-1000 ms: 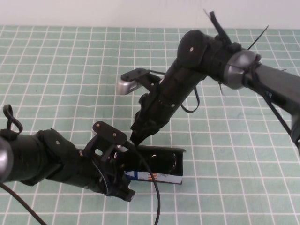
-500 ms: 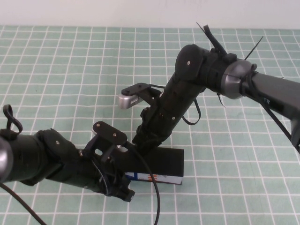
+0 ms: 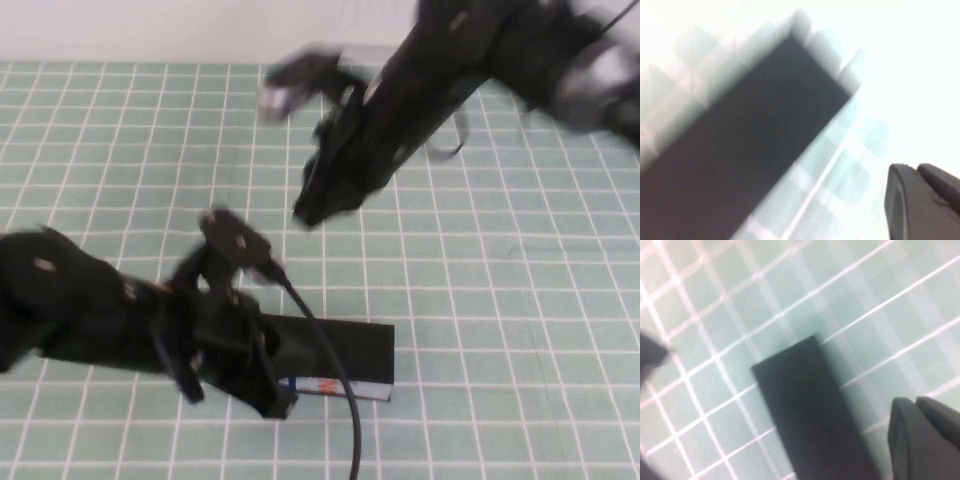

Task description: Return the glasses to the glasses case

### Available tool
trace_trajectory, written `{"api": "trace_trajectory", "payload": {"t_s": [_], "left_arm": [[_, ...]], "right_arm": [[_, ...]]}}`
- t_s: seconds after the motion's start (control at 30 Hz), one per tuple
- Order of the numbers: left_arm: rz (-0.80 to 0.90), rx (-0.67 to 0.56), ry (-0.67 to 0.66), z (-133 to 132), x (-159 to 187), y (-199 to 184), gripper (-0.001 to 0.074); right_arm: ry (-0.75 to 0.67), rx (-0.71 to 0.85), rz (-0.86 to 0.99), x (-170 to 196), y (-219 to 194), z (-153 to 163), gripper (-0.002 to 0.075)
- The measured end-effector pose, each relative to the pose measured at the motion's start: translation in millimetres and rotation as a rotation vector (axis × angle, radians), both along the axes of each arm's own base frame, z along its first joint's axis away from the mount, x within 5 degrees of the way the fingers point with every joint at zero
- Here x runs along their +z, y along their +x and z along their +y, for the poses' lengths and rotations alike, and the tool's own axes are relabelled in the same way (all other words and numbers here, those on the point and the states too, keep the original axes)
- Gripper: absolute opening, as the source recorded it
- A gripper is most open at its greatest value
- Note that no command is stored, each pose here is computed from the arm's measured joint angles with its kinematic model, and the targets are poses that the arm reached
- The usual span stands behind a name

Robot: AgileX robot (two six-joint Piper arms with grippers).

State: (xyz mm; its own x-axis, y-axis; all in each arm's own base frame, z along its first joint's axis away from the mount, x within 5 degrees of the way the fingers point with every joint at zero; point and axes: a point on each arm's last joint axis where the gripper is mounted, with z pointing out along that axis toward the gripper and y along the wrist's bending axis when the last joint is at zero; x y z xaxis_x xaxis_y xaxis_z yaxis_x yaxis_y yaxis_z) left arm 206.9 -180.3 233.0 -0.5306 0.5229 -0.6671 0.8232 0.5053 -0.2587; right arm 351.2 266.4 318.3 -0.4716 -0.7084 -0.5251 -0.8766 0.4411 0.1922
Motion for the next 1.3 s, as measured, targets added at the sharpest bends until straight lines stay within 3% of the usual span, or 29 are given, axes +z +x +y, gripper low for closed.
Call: {"api": "trace_trajectory", "payload": {"t_s": [0.23, 0.37, 0.47, 0.63, 0.73, 0.87, 1.03, 1.17, 1.3], "left_arm": [[-0.36, -0.043, -0.147, 15.6, 108.1, -23.0, -0.0002], [-0.481, -0.035, -0.132, 29.5, 140.6, -37.1, -0.0002], [-0.463, -0.005, -0.044, 38.3, 138.7, -39.9, -0.0002], [-0.332, 0.139, 0.124, 60.5, 111.0, -27.8, -0.0002], [-0.257, 0.248, 0.152, 77.0, 97.2, -20.3, -0.0002], [-0.228, 0.392, 0.105, 100.7, 101.2, -17.2, -0.0002], [-0.332, 0.504, 0.017, 125.2, 127.0, -36.6, -0.0002], [-0.432, 0.552, -0.043, 134.8, 146.5, -62.9, -0.0002], [-0.469, 0.52, -0.077, 134.0, 155.1, -86.4, -0.0002]], "right_arm": [[0.093, -0.185, -0.177, 100.3, -24.9, -60.7, -0.0011], [0.151, -0.258, -0.277, 147.6, -52.1, -98.6, -0.0011], [0.189, -0.305, -0.375, 182.1, -81.3, -127.0, -0.0011], [0.234, -0.373, -0.534, 227.1, -139.8, -163.2, -0.0011], [0.269, -0.375, -0.604, 242.5, -182.4, -178.5, -0.0011], [0.299, -0.389, -0.635, 234.4, -223.5, -193.0, -0.0011], [0.349, -0.442, -0.691, 198.4, -257.4, -207.7, -0.0011], [0.368, -0.496, -0.712, 146.9, -271.2, -216.1, -0.0011], [0.371, -0.551, -0.664, 84.5, -272.3, -218.6, -0.0011]]}}
